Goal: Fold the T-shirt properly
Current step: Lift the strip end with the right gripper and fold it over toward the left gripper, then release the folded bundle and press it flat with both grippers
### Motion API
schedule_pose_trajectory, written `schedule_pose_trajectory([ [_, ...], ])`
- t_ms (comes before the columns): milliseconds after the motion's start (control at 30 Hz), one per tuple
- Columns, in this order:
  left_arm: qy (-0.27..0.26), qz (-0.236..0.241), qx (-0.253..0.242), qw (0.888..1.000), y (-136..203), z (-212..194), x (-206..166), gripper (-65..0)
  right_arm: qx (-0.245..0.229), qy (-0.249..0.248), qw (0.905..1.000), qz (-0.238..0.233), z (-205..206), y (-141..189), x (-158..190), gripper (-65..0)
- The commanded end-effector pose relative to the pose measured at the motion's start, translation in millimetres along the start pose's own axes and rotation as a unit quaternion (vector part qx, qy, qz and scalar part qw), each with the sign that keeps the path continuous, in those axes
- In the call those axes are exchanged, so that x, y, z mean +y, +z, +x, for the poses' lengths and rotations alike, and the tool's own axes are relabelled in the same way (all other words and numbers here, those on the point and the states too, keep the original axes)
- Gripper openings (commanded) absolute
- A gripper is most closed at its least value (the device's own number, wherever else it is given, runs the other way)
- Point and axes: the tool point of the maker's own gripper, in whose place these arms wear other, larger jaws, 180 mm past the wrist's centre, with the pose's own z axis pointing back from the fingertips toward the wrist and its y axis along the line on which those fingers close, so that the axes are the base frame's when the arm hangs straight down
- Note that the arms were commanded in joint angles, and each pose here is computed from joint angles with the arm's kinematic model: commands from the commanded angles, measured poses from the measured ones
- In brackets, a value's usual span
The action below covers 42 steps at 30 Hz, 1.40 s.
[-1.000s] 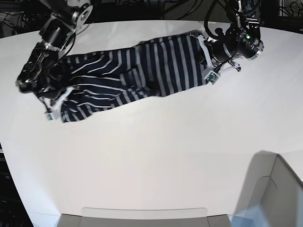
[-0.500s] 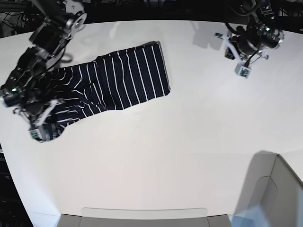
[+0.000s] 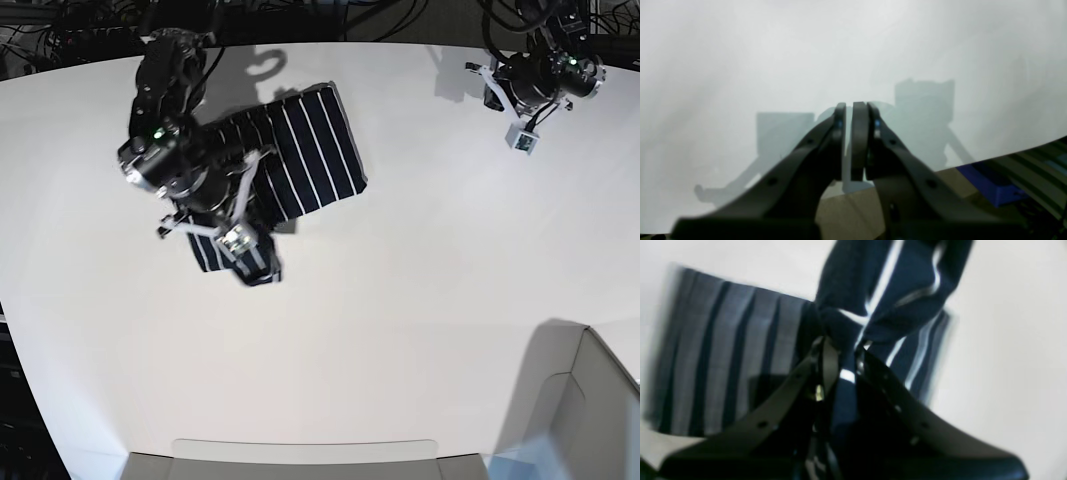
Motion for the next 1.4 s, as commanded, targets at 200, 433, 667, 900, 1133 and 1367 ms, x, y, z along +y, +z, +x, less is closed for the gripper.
schedule_pose_trajectory([
  [200, -0.006, 0.005, -0.011, 1.0, 4.2, 6.5, 2.3, -61.9, -0.03, -0.002, 0.9993, 0.023, 18.9, -11.9, 51.7, -65.0],
  [433, -0.006, 0.005, -0.011, 1.0, 4.0, 6.5, 1.8, -61.8, 0.002, 0.054, 0.9972, 0.052, 12.4, -21.7, 94.1, -42.4],
  [667, -0.006, 0.006, -0.011, 1.0, 4.3, 6.4, 2.7, -61.8, -0.033, 0.103, 0.9896, 0.095, 32.5, -9.7, 136.9, -29.1],
  [900, -0.006, 0.006, -0.012, 1.0, 4.4, 7.0, 2.8, -61.9, -0.098, 0.136, 0.9806, 0.101, 69.3, 12.6, 151.7, -29.2],
  [1133, -0.022, 0.008, -0.071, 0.997, 8.7, 58.3, 3.9, -65.0, -0.125, 0.083, 0.9883, -0.029, 100.6, 16.0, 41.4, -51.6],
  [1367, -0.132, -0.034, -0.15, 0.979, 19.6, 130.9, -56.1, -65.0, -0.082, 0.012, 0.9833, -0.162, 67.3, 32.2, -80.6, -65.0],
])
